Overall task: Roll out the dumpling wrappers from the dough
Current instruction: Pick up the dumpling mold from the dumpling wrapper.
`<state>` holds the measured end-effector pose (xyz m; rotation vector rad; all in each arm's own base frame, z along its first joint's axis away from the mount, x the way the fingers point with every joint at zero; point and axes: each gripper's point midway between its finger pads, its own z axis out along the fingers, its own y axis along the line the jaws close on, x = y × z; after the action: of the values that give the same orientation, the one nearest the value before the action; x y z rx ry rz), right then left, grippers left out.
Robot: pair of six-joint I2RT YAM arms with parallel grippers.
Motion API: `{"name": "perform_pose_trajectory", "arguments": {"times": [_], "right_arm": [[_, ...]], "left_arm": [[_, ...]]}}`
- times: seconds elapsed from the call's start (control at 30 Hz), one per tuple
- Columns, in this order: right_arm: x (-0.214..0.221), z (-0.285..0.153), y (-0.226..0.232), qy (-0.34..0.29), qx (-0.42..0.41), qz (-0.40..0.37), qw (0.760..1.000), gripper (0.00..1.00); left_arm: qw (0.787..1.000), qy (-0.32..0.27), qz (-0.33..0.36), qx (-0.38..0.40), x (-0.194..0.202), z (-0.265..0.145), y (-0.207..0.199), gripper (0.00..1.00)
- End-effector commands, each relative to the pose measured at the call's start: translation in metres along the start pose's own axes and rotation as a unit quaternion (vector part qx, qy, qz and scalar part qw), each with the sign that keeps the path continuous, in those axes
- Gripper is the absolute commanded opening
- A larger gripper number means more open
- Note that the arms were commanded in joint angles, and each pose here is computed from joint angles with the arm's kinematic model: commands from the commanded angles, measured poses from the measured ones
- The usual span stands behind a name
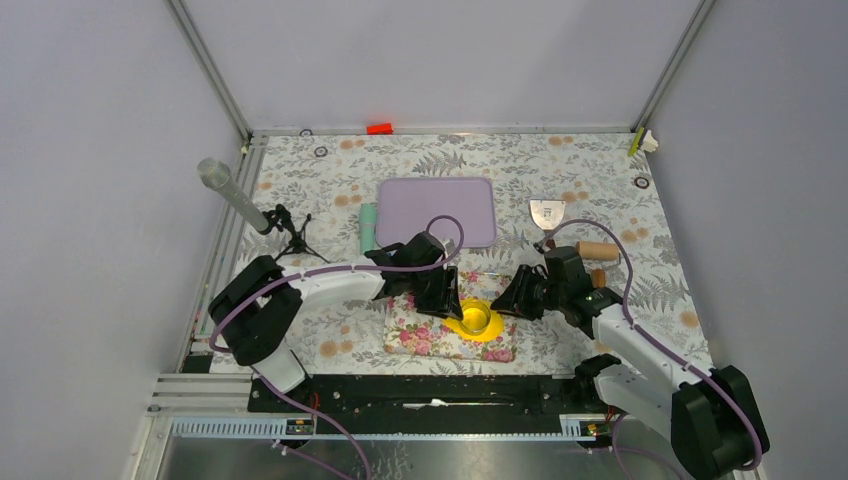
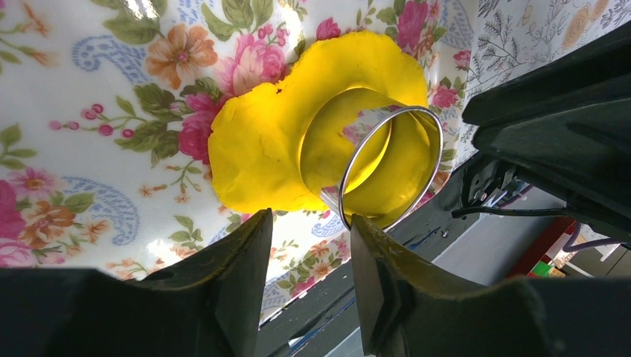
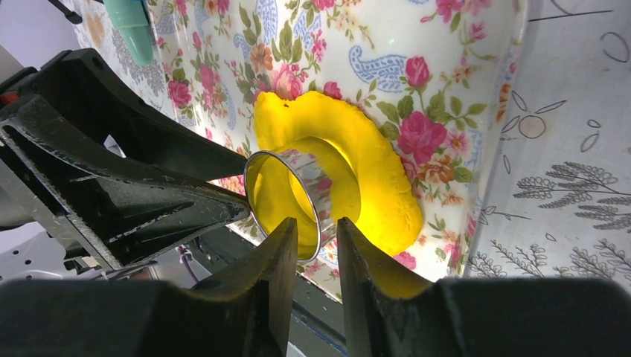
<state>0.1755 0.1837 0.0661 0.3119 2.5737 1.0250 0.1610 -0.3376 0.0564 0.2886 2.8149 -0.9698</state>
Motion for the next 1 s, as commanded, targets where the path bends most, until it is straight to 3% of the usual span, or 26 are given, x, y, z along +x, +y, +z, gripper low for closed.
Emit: {"name": "perform_pose_trajectory", "arguments": {"times": [0.0, 0.5, 0.97], "right_arm": [[0.003, 0.005, 0.01, 0.016, -0.029, -0.023, 0.999, 0.33], [0.015, 0.014, -0.004, 0.037, -0.02, -0.018, 0.999, 0.31], [0.012, 0.018, -0.005, 0.033, -0.015, -0.018, 0.999, 0.27]], "left_arm": [[0.999, -0.018, 0.015, 0.035, -0.015, -0.003, -0.023, 0.45], [0.999, -0.012, 0.015, 0.036, -0.015, 0.001, -0.023, 0.41], [1.0, -0.001, 0.01, 0.028, -0.012, 0.005, -0.018, 0.19]]}}
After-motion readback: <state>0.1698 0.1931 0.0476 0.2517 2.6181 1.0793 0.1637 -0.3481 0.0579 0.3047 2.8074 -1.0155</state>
